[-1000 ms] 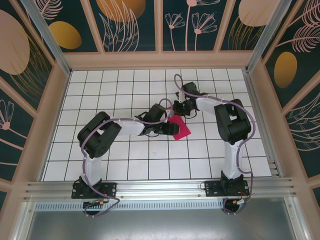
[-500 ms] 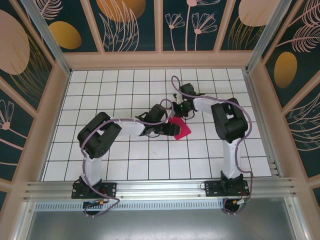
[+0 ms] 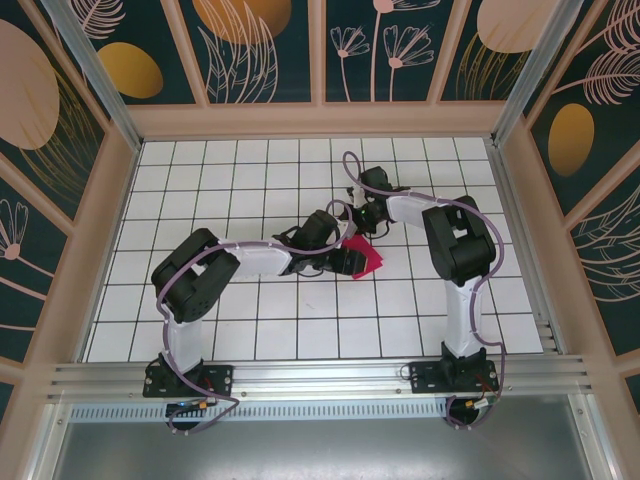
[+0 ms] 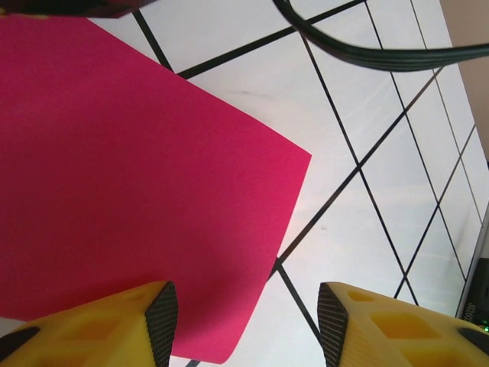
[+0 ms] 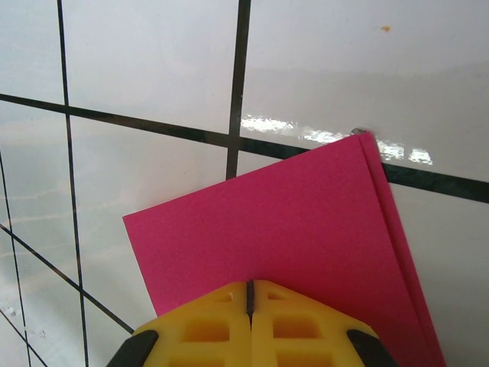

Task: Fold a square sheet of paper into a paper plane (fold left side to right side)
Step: First fold the square sheet of paper in half at the center of the table, then rotate the square sheet of paper at the center of the table, then fold the triangle a second time at the center of the table.

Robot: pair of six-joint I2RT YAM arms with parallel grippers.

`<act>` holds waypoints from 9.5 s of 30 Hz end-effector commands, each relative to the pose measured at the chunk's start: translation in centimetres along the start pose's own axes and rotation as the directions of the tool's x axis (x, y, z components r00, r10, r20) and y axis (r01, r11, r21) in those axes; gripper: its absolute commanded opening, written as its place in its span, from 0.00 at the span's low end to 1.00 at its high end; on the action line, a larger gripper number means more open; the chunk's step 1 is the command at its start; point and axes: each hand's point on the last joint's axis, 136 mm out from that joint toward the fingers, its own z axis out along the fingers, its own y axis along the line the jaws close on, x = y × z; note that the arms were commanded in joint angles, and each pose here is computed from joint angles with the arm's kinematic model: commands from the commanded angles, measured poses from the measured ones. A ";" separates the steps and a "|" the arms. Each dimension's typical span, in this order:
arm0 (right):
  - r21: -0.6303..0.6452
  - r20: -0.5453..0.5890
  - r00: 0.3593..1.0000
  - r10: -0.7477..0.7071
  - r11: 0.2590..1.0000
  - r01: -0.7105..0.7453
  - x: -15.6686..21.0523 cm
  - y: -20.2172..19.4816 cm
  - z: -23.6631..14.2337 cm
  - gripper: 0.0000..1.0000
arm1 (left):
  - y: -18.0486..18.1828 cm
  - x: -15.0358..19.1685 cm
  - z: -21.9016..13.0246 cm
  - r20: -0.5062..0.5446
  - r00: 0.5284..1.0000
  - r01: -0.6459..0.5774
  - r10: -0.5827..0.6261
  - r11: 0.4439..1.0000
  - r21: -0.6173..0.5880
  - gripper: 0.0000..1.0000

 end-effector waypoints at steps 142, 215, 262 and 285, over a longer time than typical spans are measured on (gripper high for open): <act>-0.206 0.083 0.960 0.266 0.947 -0.245 5.6 -1.0 -9.0 0.36 | -4.4 3.5 -0.8 -0.029 0.877 -0.450 0.480 0.798 -0.401 0.74; -0.151 0.051 0.953 0.297 0.946 -0.287 13.2 -3.0 -7.5 0.04 | -2.2 1.4 -1.0 0.079 0.993 -0.079 0.093 0.984 -0.161 0.03; 0.059 -0.042 0.955 0.292 0.955 -0.290 16.1 -5.9 -5.2 0.03 | 5.2 -0.9 -3.0 0.086 0.995 -0.030 0.059 0.951 -0.309 0.01; 0.071 -0.052 0.955 0.292 0.955 -0.288 16.3 -6.2 -5.0 0.04 | 6.4 -1.2 -1.9 0.074 0.995 -0.032 0.061 0.938 -0.344 0.00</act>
